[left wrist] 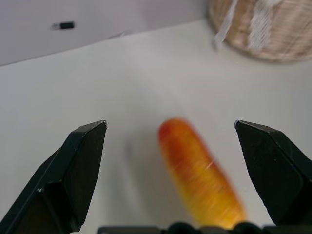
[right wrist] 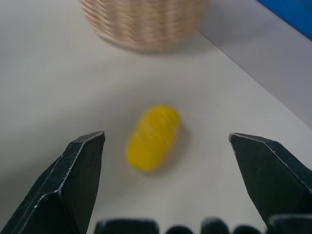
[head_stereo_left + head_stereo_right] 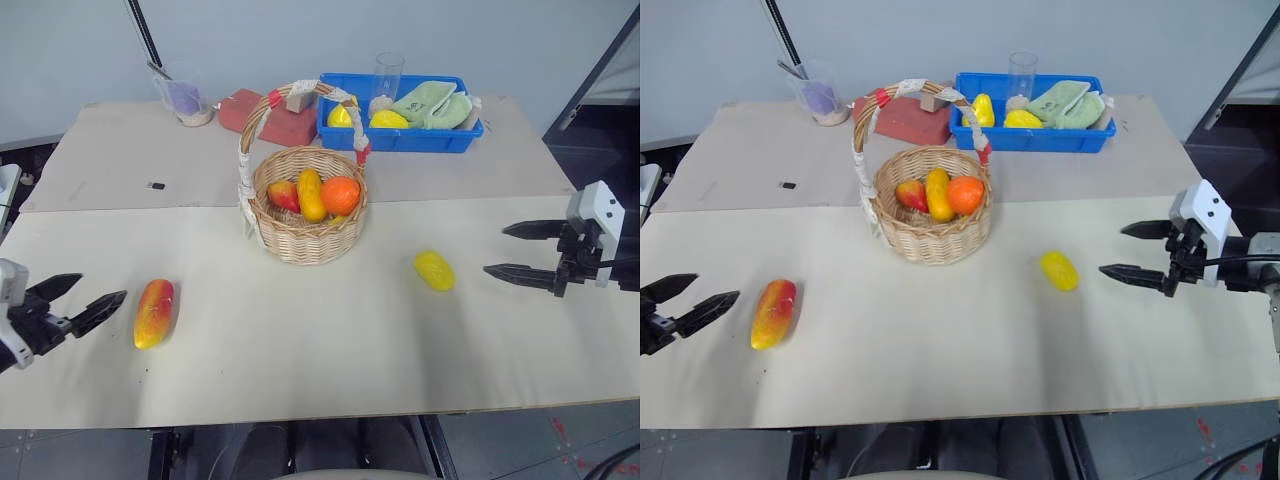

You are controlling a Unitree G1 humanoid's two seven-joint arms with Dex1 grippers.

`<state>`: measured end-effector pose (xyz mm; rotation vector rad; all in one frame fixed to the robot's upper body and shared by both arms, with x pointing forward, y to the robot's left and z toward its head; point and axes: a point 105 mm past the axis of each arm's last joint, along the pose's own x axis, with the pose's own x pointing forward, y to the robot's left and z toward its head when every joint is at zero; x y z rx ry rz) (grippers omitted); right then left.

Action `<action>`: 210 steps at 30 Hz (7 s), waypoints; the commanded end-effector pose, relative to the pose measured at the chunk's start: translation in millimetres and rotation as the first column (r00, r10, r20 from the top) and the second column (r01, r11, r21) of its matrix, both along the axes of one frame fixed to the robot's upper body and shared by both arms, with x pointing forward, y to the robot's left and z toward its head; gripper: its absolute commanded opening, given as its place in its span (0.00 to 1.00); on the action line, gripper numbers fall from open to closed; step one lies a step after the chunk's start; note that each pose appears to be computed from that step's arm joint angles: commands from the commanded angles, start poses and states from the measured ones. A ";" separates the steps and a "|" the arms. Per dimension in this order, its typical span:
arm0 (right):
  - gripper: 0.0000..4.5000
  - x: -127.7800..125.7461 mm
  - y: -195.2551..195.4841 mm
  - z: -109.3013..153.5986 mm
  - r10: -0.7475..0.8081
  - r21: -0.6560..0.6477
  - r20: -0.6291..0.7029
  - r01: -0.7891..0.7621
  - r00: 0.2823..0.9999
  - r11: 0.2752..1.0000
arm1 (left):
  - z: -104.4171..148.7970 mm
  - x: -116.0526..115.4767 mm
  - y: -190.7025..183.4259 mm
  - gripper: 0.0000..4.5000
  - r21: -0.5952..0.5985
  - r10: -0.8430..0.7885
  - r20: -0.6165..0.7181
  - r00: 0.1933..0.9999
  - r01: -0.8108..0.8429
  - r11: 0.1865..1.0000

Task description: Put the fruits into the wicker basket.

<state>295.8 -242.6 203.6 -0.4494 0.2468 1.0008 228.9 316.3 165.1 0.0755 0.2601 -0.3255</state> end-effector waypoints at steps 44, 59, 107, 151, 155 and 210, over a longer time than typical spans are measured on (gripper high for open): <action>1.00 -25.7 113.1 57.7 0.387 0.079 0.162 -0.402 0.908 0.912 | 33.2 22.4 -145.5 0.34 0.056 -0.489 0.141 0.861 0.486 0.872; 1.00 -15.9 106.8 68.9 0.166 0.148 0.257 -0.209 0.952 0.967 | 73.8 113.9 -216.8 0.34 0.253 -0.498 0.419 0.759 0.429 0.867; 0.33 14.3 95.4 -31.7 -0.074 0.042 -0.002 0.074 0.997 0.996 | 52.0 16.9 -167.3 1.00 0.236 -0.748 0.240 0.619 0.710 0.664; 1.00 129.7 151.4 50.9 -0.358 0.434 0.269 0.219 0.894 0.874 | 83.0 35.0 -173.0 1.00 0.126 -0.593 0.412 0.692 0.602 0.789; 0.94 137.6 154.0 52.2 -0.359 0.467 0.248 0.213 0.900 0.858 | 84.7 34.9 -174.6 1.00 0.126 -0.592 0.418 0.689 0.602 0.789; 0.82 40.5 -35.7 44.2 -0.583 0.355 0.288 0.481 0.760 0.802 | 42.8 55.5 -120.2 1.00 0.216 -0.444 0.218 0.869 0.401 0.890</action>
